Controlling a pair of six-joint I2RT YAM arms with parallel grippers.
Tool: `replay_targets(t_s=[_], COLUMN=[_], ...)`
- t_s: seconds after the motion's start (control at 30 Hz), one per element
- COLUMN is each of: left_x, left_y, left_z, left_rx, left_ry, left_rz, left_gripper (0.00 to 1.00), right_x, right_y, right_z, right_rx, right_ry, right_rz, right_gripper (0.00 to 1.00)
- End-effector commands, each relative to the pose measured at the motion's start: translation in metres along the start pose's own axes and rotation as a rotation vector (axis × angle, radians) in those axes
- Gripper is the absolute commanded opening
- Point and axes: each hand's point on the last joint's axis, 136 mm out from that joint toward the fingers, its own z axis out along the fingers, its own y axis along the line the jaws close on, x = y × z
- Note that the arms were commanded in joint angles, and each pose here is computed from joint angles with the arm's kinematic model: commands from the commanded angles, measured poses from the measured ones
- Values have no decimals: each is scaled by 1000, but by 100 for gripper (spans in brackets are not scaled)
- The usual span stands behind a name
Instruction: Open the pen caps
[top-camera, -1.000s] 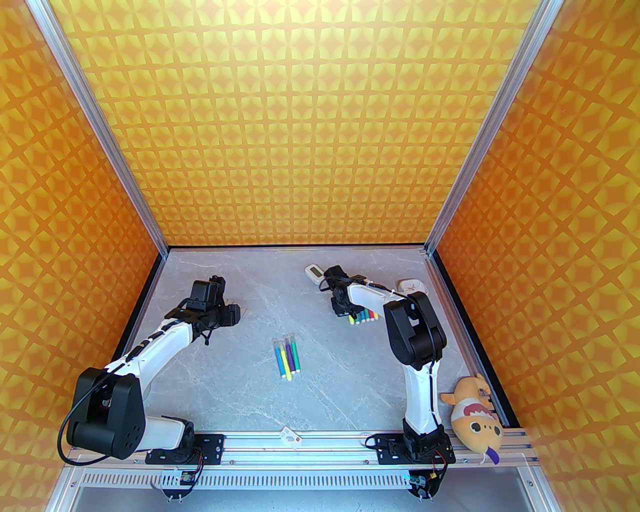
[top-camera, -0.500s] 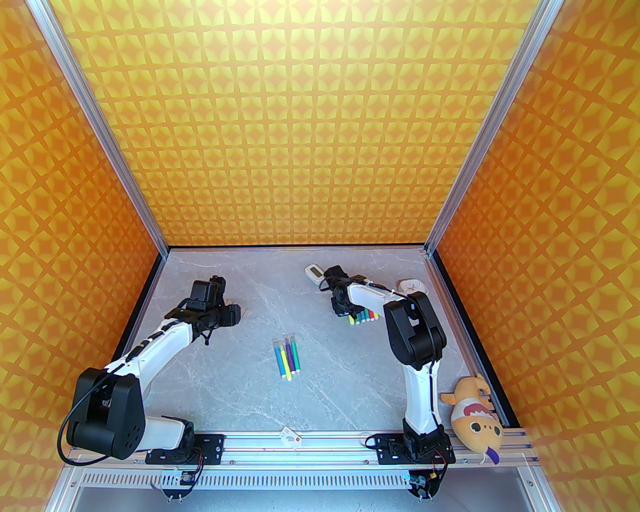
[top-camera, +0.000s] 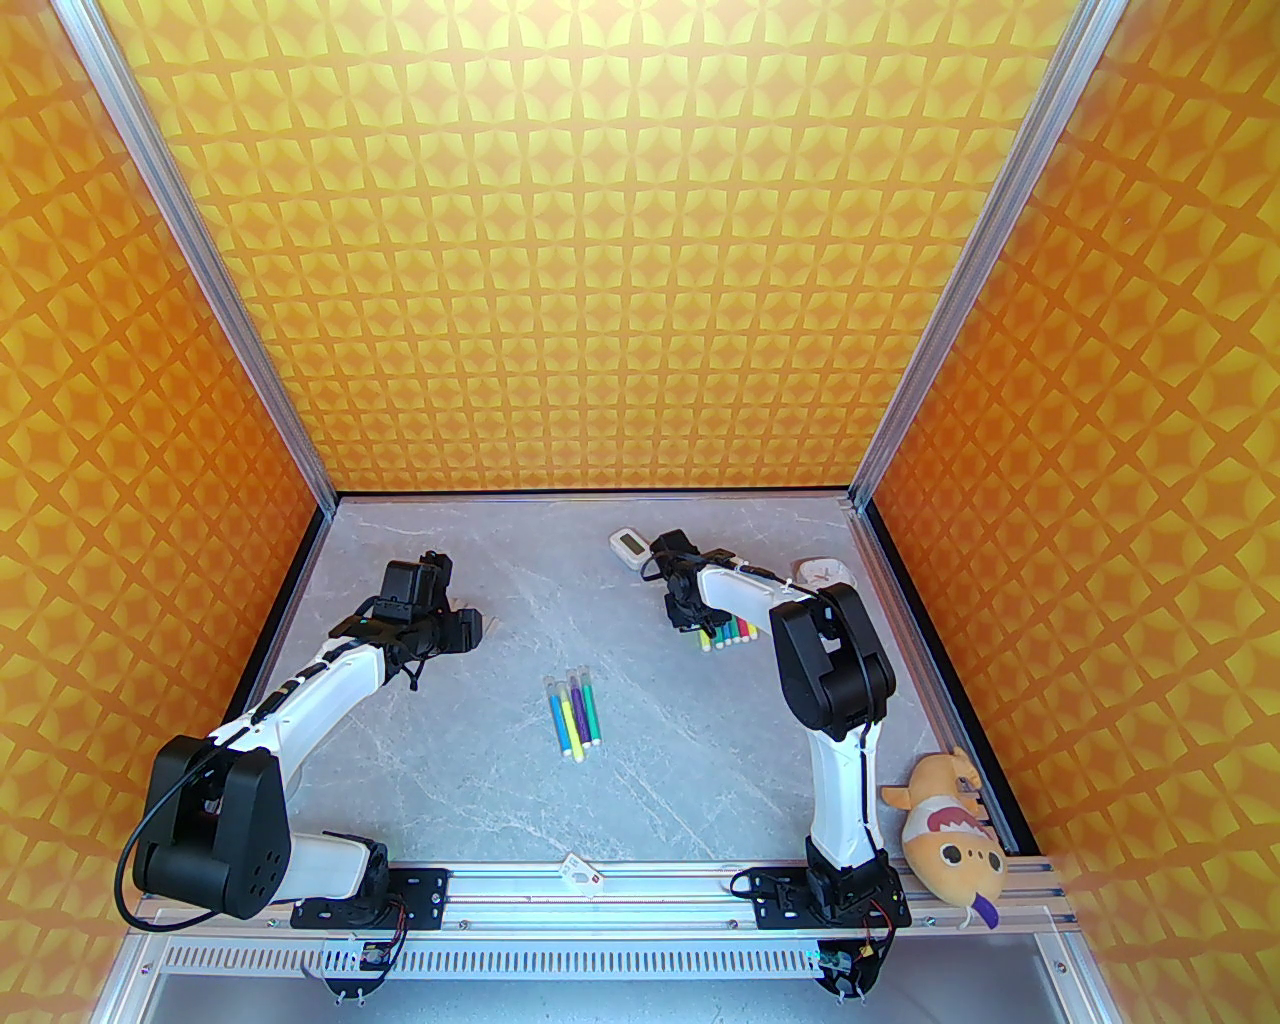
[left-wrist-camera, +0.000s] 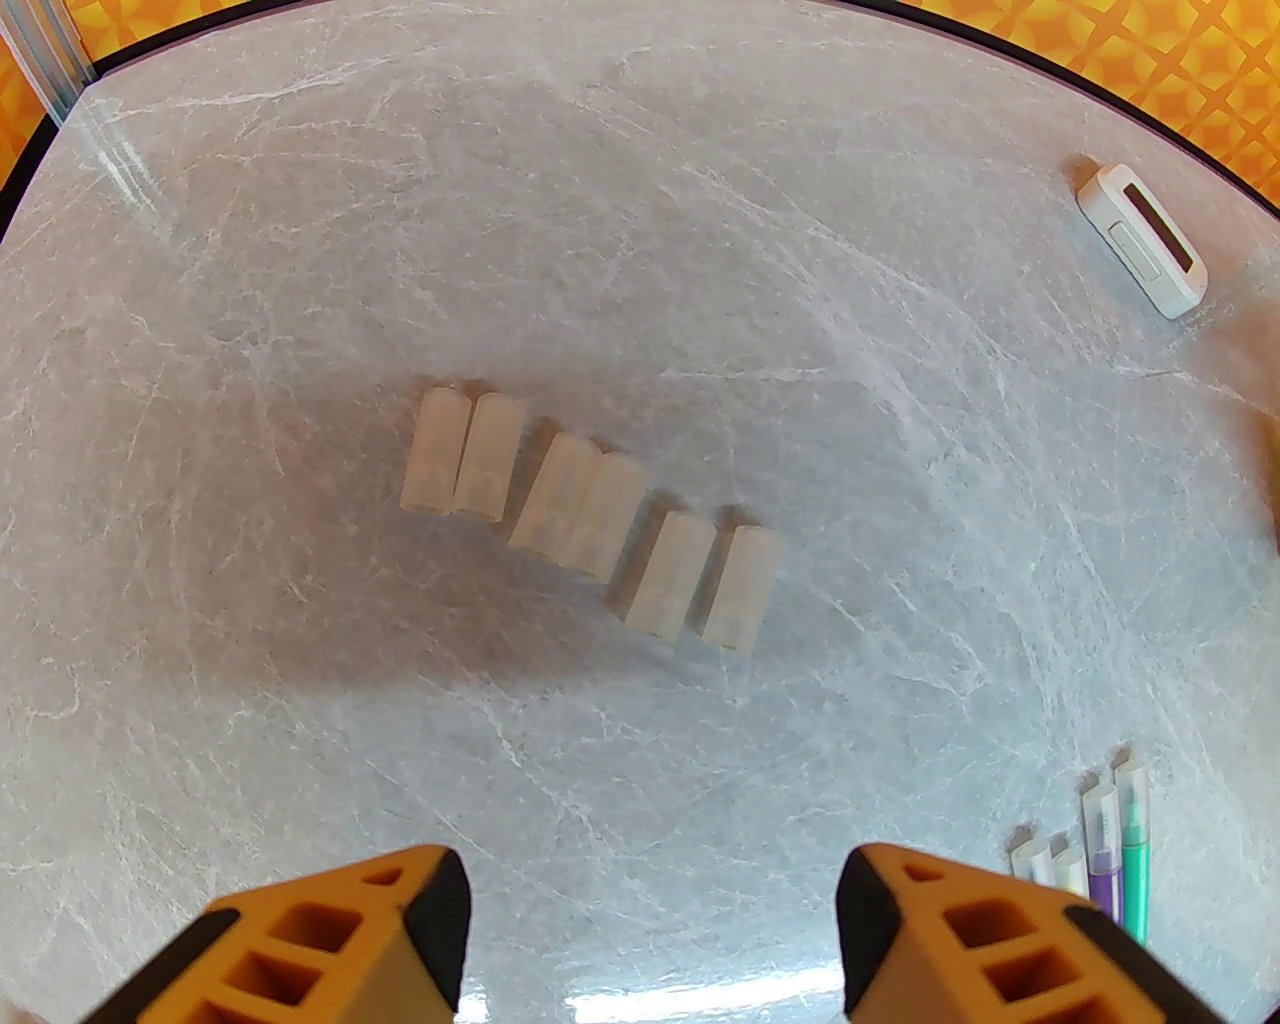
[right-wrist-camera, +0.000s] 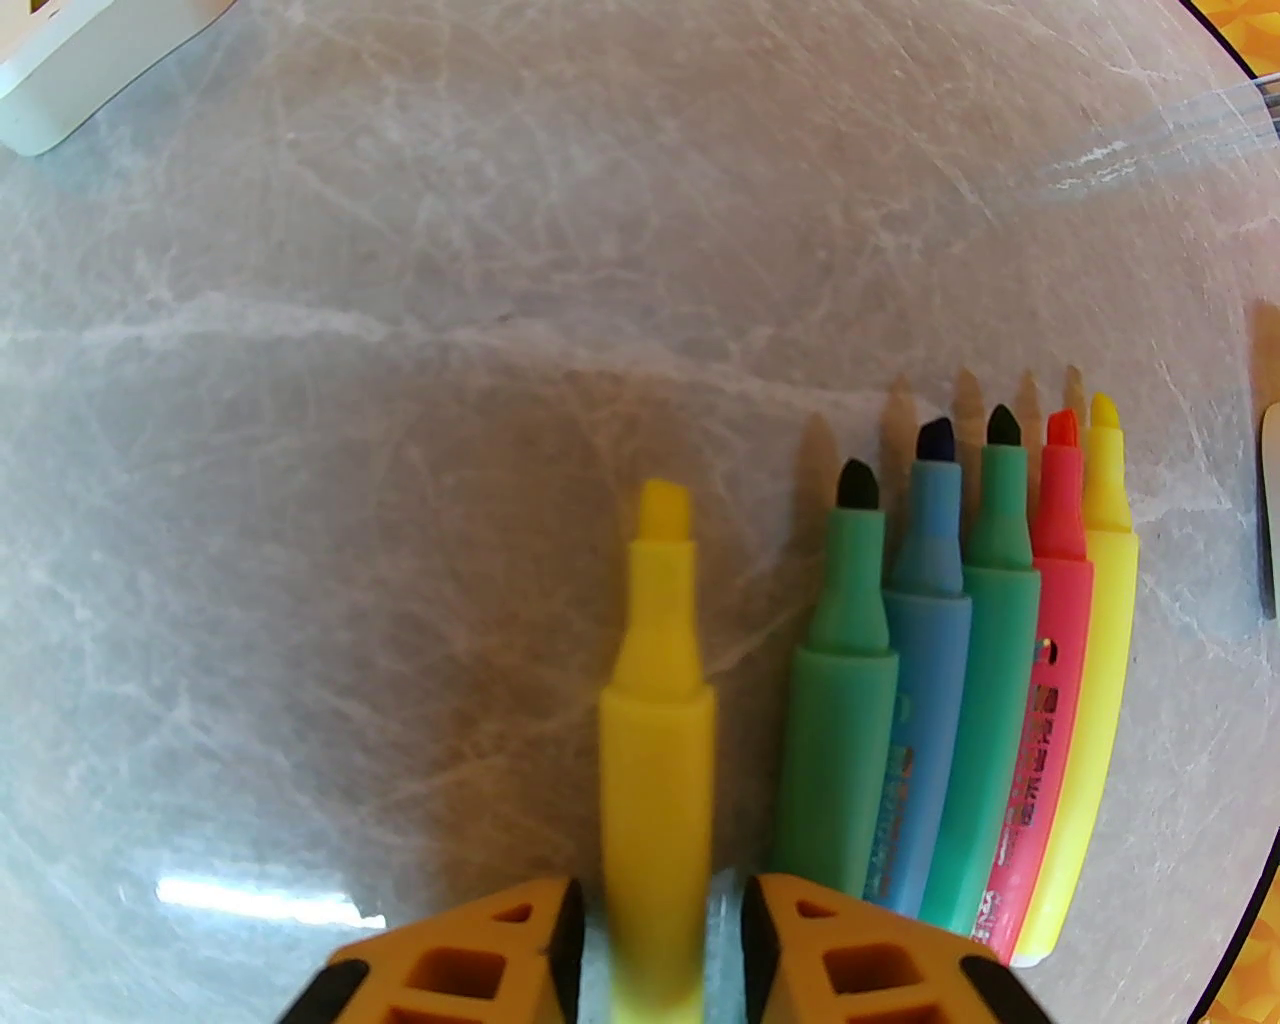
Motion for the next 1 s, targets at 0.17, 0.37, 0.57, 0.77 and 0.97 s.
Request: replay_targets(t_s=[0.17,0.37,0.57,0.77,0.97], left_x=[-7,-11,-12,-10,-8], left_y=[-3,-5,-7,-9,-17], left_z=[-2,0,2,4,6], left_rx=[25,31,46,62,111], left_ry=[-16,-22,-28,-25,-31], left_rz=[5,-1,-9,2,14], left_gripper=[65,65,64,64,64], right_x=[0,13,37,72,100], right_y=[15,42,81,126,148], right_z=[-49,-76,-94,-112,-118], right_rx=[-173,-258,-353,-558,-588], right_ry=[-74,-105,-89,-29,24], right_rz=[9,-49,-111,-116,-126], right_gripper=[35,35,35,35,36])
